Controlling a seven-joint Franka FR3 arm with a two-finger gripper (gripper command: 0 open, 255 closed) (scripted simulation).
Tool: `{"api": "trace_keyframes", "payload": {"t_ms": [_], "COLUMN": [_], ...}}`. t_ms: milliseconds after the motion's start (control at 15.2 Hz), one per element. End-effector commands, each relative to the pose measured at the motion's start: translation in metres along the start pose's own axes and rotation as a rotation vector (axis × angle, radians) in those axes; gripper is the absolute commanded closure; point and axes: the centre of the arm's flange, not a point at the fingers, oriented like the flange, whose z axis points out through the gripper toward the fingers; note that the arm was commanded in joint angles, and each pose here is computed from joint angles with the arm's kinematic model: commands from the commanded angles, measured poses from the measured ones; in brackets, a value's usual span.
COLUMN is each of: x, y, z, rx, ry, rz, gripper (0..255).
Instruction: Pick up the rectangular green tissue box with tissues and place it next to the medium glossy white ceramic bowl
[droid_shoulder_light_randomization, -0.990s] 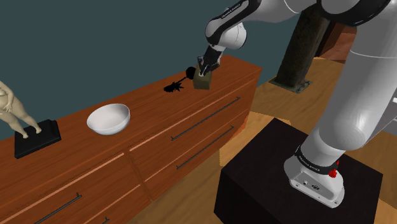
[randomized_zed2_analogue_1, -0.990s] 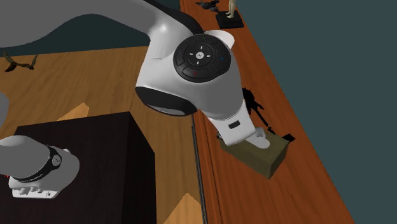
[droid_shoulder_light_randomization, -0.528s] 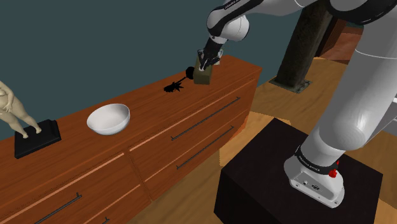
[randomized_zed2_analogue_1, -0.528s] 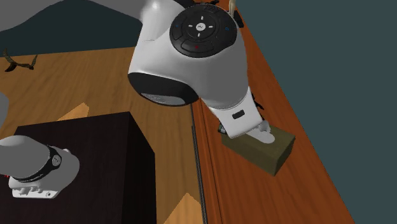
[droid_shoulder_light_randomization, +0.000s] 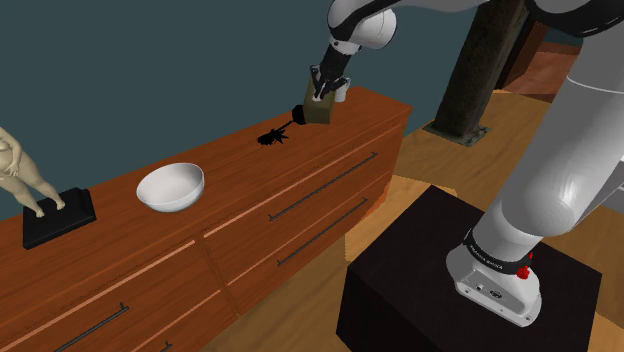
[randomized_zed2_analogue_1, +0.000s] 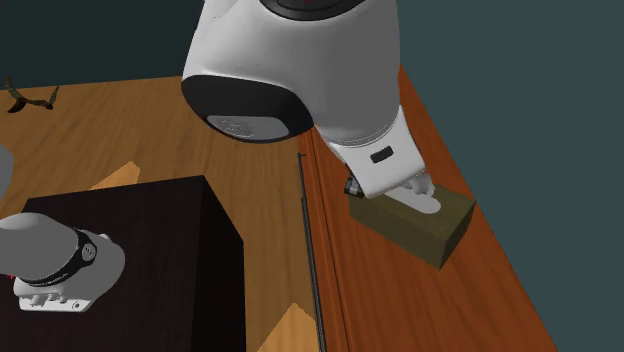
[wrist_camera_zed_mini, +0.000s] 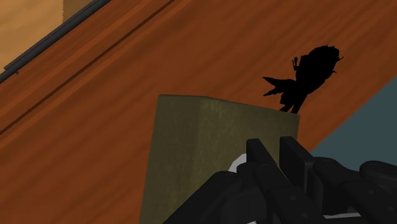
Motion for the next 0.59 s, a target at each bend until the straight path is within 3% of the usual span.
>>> {"api": "trace_keyframes", "payload": {"t_ms": [0,528], "x": [0.003,0.01], "y": [-0.003,-0.019], "z": [-0.011,-0.05], "rx": [0.0,0.0], "ry": [0.0,0.0], "rz": [0.0,0.0], "gripper": [255,255]}}
